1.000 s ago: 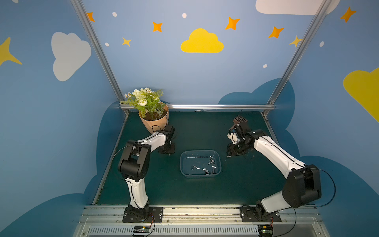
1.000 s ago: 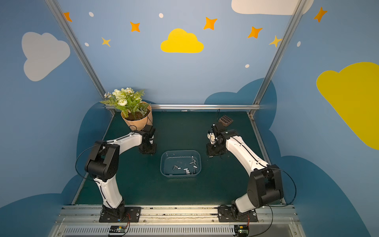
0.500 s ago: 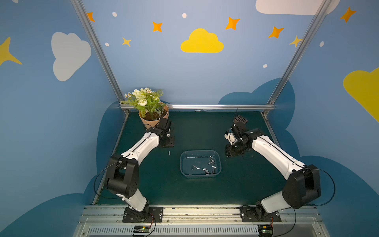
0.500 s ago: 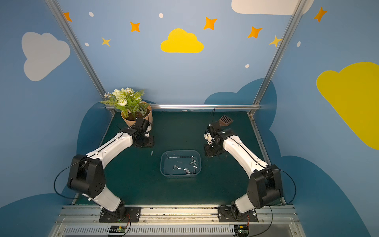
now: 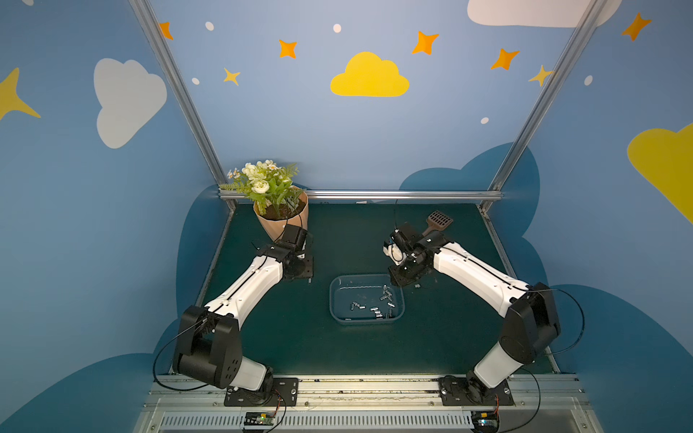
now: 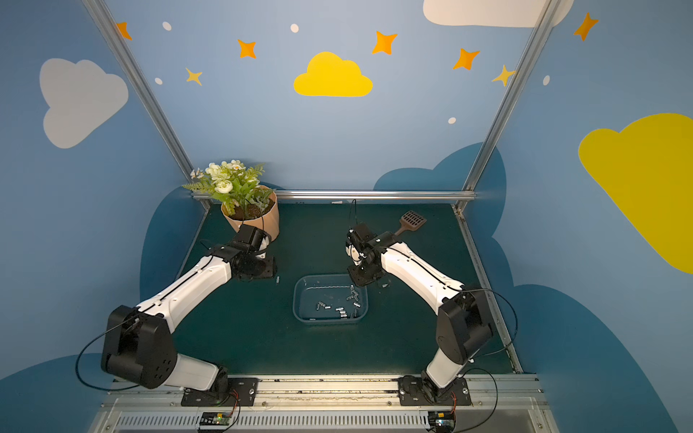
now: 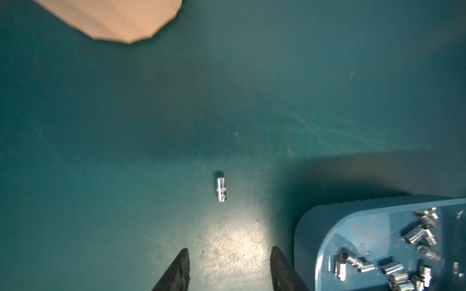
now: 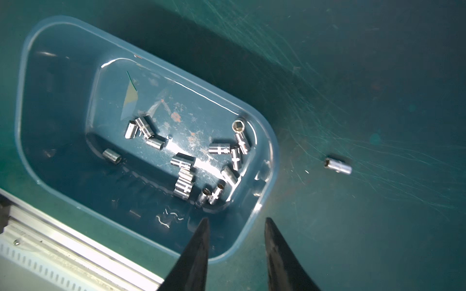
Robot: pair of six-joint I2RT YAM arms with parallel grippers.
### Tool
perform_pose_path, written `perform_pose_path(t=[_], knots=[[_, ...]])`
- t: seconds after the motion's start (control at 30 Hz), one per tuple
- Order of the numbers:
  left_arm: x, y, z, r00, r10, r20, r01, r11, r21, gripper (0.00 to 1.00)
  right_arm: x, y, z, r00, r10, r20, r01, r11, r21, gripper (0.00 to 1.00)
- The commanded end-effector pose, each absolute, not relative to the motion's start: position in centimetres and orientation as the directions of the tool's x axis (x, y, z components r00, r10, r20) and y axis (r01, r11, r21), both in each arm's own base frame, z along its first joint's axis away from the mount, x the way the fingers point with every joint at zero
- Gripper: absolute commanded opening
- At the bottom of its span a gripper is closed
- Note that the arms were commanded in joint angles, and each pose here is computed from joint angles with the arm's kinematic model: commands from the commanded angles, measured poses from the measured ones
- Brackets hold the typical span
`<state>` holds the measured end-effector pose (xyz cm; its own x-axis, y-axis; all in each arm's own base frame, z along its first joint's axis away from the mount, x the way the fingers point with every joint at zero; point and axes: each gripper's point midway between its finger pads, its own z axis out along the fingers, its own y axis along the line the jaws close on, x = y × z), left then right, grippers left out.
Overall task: Take out the socket from the storage box
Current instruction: Pick up the socket head from the storage box.
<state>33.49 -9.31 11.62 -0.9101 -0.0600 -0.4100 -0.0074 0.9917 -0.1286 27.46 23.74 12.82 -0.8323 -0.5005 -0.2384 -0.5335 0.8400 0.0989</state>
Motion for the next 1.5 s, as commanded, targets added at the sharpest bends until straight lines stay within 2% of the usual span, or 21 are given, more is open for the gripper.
perform_pose_path(t=[0.0,0.43,0.8,1.47], knots=[[33.3,-9.4,12.0,-0.903,-0.092,-0.419,-0.026,0.987,-0.161,0.53,27.9,24.8,12.6,-0.829,-0.507,-0.237,-0.535,0.842,0.069,0.36],[32.4,-9.7,11.6,-0.903,-0.113,-0.414,-0.032,0.980,-0.197,0.53,29.7,26.0,7.2,-0.849,-0.512,-0.129,-0.517,0.856,0.001,0.36],[32.2,-9.9,11.5,-0.907,-0.105,-0.408,-0.021,0.978,-0.206,0.54,30.8,26.0,4.5,-0.861,-0.503,-0.080,-0.501,0.864,-0.046,0.35],[31.3,-10.3,11.1,-0.914,-0.105,-0.392,-0.010,0.972,-0.236,0.54,31.6,25.9,2.3,-0.875,-0.477,-0.084,-0.471,0.878,-0.084,0.29]])
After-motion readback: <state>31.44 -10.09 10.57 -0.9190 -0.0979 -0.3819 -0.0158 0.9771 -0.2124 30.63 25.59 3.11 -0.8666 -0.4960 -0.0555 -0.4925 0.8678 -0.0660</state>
